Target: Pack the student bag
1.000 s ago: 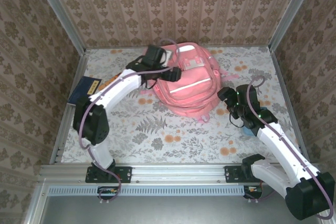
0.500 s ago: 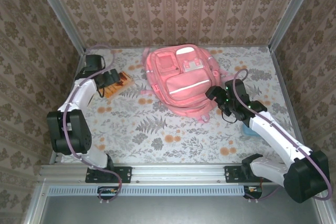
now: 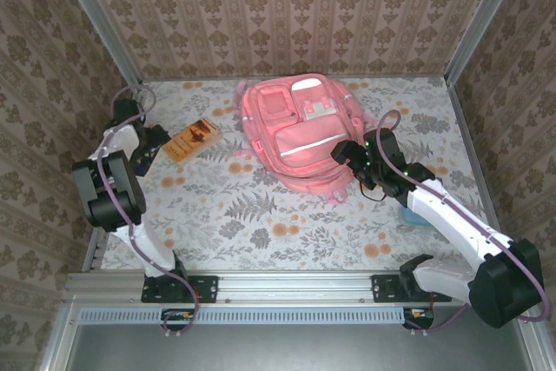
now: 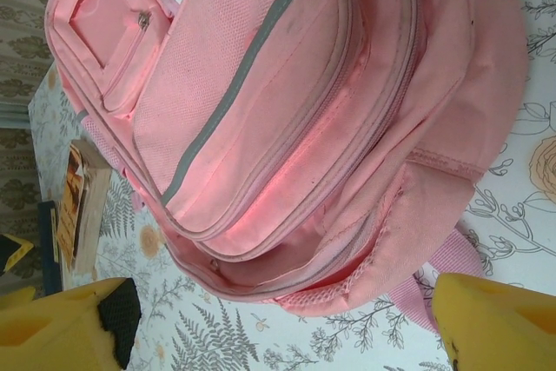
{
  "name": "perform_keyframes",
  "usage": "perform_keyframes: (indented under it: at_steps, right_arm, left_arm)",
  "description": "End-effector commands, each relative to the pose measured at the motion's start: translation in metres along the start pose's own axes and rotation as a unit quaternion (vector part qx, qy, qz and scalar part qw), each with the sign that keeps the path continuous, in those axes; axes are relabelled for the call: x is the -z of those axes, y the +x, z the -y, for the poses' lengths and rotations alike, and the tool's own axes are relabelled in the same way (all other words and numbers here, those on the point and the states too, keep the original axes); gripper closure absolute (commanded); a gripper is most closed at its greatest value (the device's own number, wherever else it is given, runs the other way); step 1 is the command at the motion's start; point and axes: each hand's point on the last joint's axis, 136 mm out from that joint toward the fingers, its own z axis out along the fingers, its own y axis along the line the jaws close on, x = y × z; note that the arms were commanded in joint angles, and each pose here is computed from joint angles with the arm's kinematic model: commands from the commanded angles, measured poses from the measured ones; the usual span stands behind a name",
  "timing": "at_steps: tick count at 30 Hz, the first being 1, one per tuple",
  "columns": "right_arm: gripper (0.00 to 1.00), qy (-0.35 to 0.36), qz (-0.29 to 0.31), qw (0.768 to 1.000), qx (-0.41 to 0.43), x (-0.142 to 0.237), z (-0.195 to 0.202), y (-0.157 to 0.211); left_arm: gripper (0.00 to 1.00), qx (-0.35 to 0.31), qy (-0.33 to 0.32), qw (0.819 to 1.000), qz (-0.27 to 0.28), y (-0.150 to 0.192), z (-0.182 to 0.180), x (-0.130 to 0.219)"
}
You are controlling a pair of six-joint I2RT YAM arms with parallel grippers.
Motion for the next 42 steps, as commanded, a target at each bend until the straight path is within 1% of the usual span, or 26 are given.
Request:
perform_keyframes:
  at_steps: [1,6,10,12,14,17,23,29,36,42]
  right_arm:
    - [0.11,-0.007,-0.002,1.0,0.007,0.001,-0.01,-0.002]
    - [0.12,-0.006,-0.007,1.0,0.007,0.0,-0.012,0.0]
    - [0.13,-0.004,-0.009,1.0,0.004,-0.001,-0.01,0.001]
    - [0.13,-0.005,-0.01,1.0,0.004,-0.001,-0.011,0.002]
    - [0.13,-0.005,-0.011,1.0,0.003,0.0,-0.011,0.002]
    - [0.13,-0.008,-0.01,1.0,0.005,0.001,-0.013,0.002]
    - [0.13,-0.01,-0.01,1.0,0.005,0.001,-0.014,0.002]
    - [0.13,-0.011,-0.013,1.0,0.004,-0.001,-0.013,0.004]
    - [0.13,-0.009,-0.014,1.0,0.002,-0.003,-0.009,0.008]
    - [0.13,-0.01,-0.017,1.0,0.004,-0.005,-0.009,0.009]
  left_arm:
    - [0.1,0.024,0.019,0.999,-0.014,-0.007,-0.001,-0.007]
    - [0.19,0.044,0.024,0.998,-0.045,-0.003,-0.01,-0.028]
    - [0.22,0.063,0.016,0.995,-0.079,0.015,-0.016,-0.038]
    - [0.23,0.082,0.008,0.992,-0.097,0.024,-0.019,-0.036]
    - [0.23,0.095,0.013,0.989,-0.11,0.034,-0.017,-0.032]
    - [0.22,0.121,0.036,0.985,-0.115,0.05,-0.012,-0.025]
    - [0.2,0.143,0.046,0.98,-0.131,0.092,-0.006,-0.001]
    - [0.19,0.117,0.054,0.98,-0.152,0.143,0.001,0.018]
    - [0.19,0.053,0.065,0.976,-0.2,0.219,0.031,0.037]
    - [0.19,-0.01,0.062,0.976,-0.207,0.257,0.057,0.056]
